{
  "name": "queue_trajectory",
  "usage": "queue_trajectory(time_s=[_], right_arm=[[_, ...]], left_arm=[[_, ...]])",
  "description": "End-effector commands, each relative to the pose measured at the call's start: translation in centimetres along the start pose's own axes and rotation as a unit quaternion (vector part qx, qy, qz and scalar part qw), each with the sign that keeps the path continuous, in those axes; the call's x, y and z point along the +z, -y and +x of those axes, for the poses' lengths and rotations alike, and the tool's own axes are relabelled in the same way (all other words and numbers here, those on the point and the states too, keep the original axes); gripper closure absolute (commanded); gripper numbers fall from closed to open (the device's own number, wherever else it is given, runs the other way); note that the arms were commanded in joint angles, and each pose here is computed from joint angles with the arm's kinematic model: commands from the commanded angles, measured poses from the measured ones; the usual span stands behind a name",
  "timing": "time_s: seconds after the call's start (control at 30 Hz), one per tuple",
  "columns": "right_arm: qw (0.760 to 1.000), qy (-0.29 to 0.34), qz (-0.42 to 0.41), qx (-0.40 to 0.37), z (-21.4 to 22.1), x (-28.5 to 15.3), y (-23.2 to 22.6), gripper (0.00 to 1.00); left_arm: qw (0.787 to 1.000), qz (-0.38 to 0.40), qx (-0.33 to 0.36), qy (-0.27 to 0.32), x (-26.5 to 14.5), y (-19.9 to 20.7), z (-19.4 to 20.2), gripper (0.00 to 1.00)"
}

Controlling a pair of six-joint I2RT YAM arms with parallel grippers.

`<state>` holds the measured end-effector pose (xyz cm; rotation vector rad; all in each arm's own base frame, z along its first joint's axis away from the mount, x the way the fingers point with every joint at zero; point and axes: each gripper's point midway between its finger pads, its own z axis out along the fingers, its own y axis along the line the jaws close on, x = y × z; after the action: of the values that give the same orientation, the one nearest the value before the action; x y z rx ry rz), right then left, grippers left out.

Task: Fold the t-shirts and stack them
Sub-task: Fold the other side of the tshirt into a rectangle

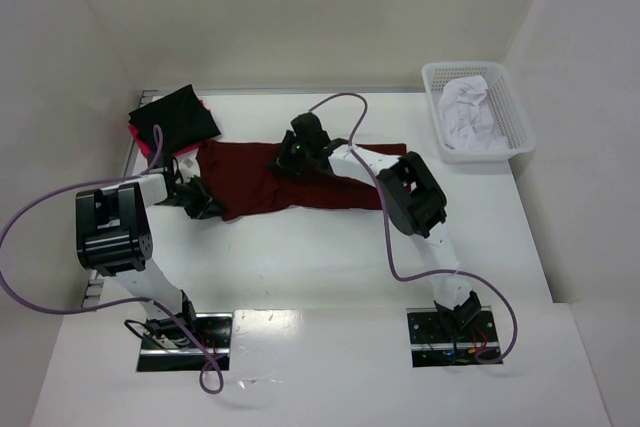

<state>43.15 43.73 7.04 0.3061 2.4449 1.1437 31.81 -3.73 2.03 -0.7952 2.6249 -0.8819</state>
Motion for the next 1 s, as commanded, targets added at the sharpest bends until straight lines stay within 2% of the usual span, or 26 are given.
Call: queue_trajectory(time_s=[0.0,0.03,0.1,0.23,0.47,0.7,0.87,0.97], right_arm=[[1.000,0.007,-0.007,-0.003,-1.0,-0.1,-0.6,0.78],[1.000,0.007,-0.007,-0.006,-1.0,-0.1,-0.5,0.76],[1.000,0.004,-0.004,-0.006,-0.9,-0.1,-0.3,0.74],[1.000,0.002,0.000,-0.005,-0.7,0.2,0.1,0.71],[1.000,-0.003,0.000,-0.004,-0.5,0.2,0.2,0.69],[1.000,-0.004,0.002,-0.008,-0.4,0.2,0.4,0.69],[1.000,-0.004,0.002,-0.008,-0.3,0.3,0.6,0.69],[1.000,-0.004,0.002,-0.008,-0.3,0.3,0.6,0.69]], left_arm=[[1.000,0.018,0.021,-0.010,-1.4,1.1,0.7,0.78],[1.000,0.017,0.020,-0.011,-1.4,1.1,0.7,0.77],[1.000,0.014,0.020,-0.017,-1.7,1.1,1.1,0.62],[0.999,0.013,0.022,-0.020,-2.1,1.1,1.7,0.46],[1.000,0.009,0.024,-0.016,-2.2,1.0,1.7,0.43],[1.000,0.012,0.016,-0.021,-2.2,0.9,2.3,0.54],[1.000,0.011,0.015,-0.023,-2.2,0.8,2.4,0.76],[1.000,0.012,0.015,-0.024,-2.2,0.9,2.5,0.84]])
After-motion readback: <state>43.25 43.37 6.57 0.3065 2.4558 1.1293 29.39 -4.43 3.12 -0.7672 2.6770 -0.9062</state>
